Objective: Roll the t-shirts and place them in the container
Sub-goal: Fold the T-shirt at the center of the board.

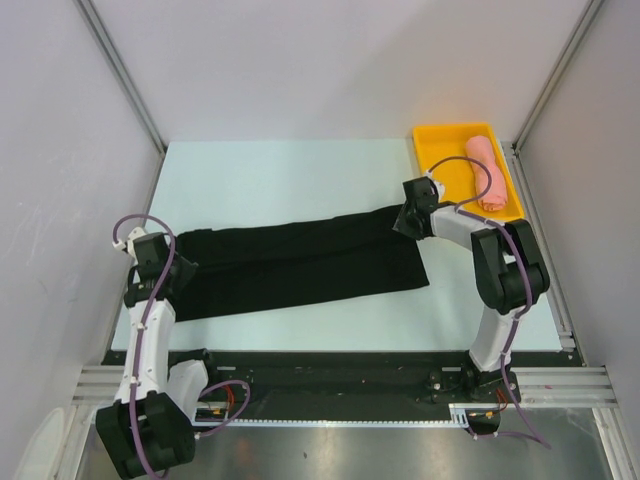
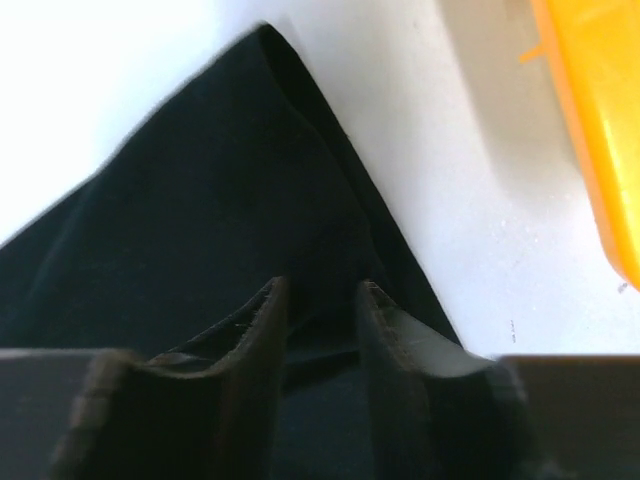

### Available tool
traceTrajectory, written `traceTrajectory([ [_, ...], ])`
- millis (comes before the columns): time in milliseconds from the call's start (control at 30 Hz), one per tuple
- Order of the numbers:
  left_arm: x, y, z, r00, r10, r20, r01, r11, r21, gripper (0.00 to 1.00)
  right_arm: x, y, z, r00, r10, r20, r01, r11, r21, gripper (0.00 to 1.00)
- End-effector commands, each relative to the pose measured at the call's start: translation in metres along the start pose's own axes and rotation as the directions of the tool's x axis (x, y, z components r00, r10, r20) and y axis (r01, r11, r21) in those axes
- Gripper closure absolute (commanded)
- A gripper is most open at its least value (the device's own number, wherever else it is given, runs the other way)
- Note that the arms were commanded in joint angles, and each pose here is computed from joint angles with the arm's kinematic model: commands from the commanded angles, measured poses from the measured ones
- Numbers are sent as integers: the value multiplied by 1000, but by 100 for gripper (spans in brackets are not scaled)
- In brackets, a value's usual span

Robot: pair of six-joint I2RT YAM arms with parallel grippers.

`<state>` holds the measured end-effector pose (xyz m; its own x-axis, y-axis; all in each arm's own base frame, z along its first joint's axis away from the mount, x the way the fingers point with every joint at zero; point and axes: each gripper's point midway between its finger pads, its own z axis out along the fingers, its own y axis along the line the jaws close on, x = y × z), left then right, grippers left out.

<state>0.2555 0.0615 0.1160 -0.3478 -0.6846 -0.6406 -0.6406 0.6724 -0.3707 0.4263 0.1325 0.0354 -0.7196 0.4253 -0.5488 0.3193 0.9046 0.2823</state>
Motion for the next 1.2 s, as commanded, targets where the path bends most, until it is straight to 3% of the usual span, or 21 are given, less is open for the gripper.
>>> traceTrajectory([
  [0, -18, -9, -2, 999, 5, 49, -7, 999, 31, 100, -16, 6, 1, 999, 24, 37, -24, 1000, 8, 74],
  [67, -20, -9, -2, 999, 10, 52, -11, 1000, 27, 100, -20, 6, -3, 999, 24, 43, -24, 1000, 5, 93],
  [133, -27, -10, -4, 997, 17, 71, -19, 1000, 19, 100, -27, 8, -9, 998, 22, 59, -22, 1000, 1, 100],
  [300, -42, -9, -11, 995, 15, 101, -15, 1000, -3, 100, -54, 10, -36, 992, 3, 129, -4, 1000, 6, 100],
  [467, -42, -3, -15, 994, 5, 106, -4, 1000, -15, 100, -53, 2, -42, 992, -12, 125, 7, 999, 38, 100],
  [900, 17, 16, -3, 995, -89, -36, 89, 996, -17, 99, -18, -15, -42, 997, -58, 46, 55, 997, 56, 96],
  [933, 20, 16, -3, 994, -97, -45, 96, 995, -15, 96, -13, -15, -41, 997, -66, 33, 64, 997, 52, 92],
  [967, 23, 17, -2, 993, -107, -55, 106, 994, -21, 80, -8, -15, -41, 997, -81, 18, 80, 996, 46, 85],
  [1000, 25, 17, -2, 991, -119, -63, 118, 993, -23, 73, -7, -15, -42, 996, -85, 15, 84, 995, 46, 81],
  [1033, 26, 16, -3, 990, -124, -67, 123, 992, -17, 58, -3, -18, -42, 996, -89, 1, 89, 995, 46, 74],
  [1100, 20, 11, -7, 991, -120, -53, 120, 993, 10, 46, -10, -20, -51, 996, -83, 18, 82, 996, 37, 62],
  [1167, 10, 0, -12, 995, -99, -33, 100, 993, 60, 44, -18, -19, -62, 997, -73, 35, 73, 997, 13, 57],
])
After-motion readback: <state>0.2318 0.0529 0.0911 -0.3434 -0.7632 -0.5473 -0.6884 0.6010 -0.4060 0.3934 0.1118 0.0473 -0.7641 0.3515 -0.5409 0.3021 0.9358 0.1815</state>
